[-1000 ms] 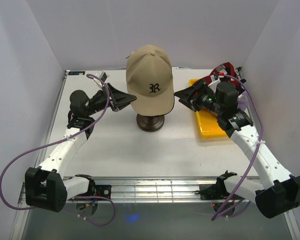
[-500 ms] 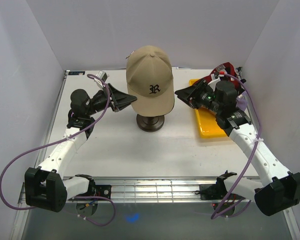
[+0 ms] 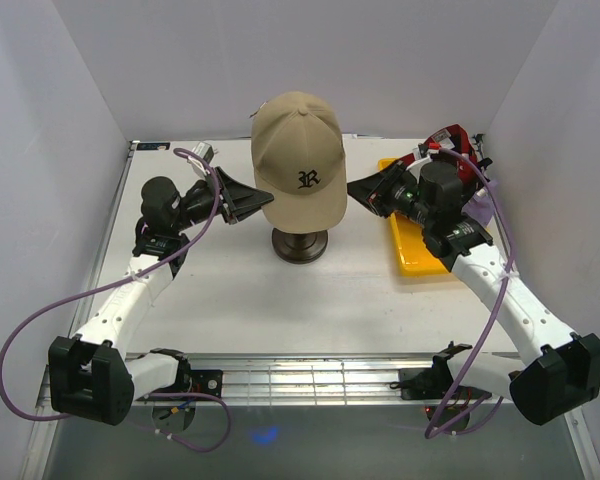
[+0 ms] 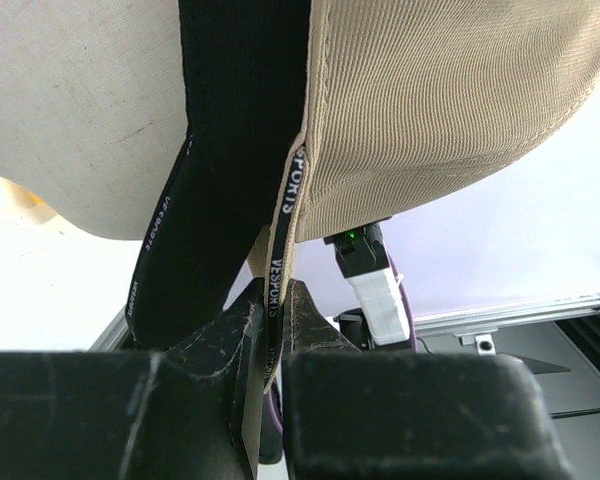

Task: Stack the hats

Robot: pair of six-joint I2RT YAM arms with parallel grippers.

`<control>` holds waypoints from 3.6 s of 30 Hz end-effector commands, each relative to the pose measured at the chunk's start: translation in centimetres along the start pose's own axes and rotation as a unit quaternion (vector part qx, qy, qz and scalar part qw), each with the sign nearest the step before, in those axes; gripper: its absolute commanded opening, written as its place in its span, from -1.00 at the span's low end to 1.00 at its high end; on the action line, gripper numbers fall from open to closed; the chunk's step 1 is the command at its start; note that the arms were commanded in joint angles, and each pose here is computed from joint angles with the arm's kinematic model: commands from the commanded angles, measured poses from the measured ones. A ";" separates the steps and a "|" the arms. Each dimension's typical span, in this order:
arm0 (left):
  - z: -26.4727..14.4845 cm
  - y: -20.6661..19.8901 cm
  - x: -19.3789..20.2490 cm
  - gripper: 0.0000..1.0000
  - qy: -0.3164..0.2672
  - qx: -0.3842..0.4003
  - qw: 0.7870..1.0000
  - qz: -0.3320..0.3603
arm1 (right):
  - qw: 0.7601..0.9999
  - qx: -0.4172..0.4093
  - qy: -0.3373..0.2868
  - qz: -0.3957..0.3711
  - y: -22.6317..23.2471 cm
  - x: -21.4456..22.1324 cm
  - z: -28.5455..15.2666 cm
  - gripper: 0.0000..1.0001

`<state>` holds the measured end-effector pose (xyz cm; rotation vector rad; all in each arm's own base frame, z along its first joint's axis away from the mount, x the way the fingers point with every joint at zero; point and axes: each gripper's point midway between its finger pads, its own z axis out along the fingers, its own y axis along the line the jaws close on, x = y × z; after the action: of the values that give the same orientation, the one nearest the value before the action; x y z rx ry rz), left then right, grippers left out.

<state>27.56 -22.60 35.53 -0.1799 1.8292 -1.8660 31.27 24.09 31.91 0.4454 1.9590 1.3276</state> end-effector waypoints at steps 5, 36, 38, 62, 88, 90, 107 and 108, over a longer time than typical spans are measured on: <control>0.2 0.4 -0.2 -1.00 -0.009 -0.024 1.000 0.002 | 1.000 -0.017 -0.003 -0.007 0.7 1.1 -0.2 -0.63; -0.6 2.5 -1.6 -0.08 -0.030 -0.169 0.981 0.086 | 1.000 -0.020 -0.001 -0.008 1.3 1.9 -1.1 -0.72; -0.7 2.4 -1.7 -0.06 -0.032 -0.173 0.980 0.092 | 1.000 -0.020 -0.001 -0.008 1.3 1.9 -1.1 -0.72; -1.0 4.0 -1.4 0.06 -0.013 -0.201 0.973 0.112 | 1.000 -0.017 0.001 -0.007 1.0 2.4 -1.1 -0.73; -1.4 -1.3 -2.2 0.19 -0.031 -0.173 0.971 0.160 | 1.000 -0.005 -0.018 -0.015 1.1 1.6 -1.8 -0.72; -1.7 -1.3 -2.2 0.18 -0.035 -0.182 0.970 0.159 | 1.000 -0.001 -0.020 -0.016 1.0 1.5 -1.9 -0.71; -4.5 -1.1 -3.8 0.19 -0.102 -0.259 0.939 0.203 | 0.997 0.041 -0.048 -0.049 -0.2 0.4 -3.8 -0.65; -4.6 -1.5 -3.9 0.19 -0.107 -0.259 0.937 0.208 | 0.996 0.045 -0.060 -0.056 0.1 -0.6 -4.2 -0.62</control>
<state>29.31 -17.77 34.14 -0.2003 2.0801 -1.0735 28.35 22.86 30.52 0.4673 1.9892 1.1967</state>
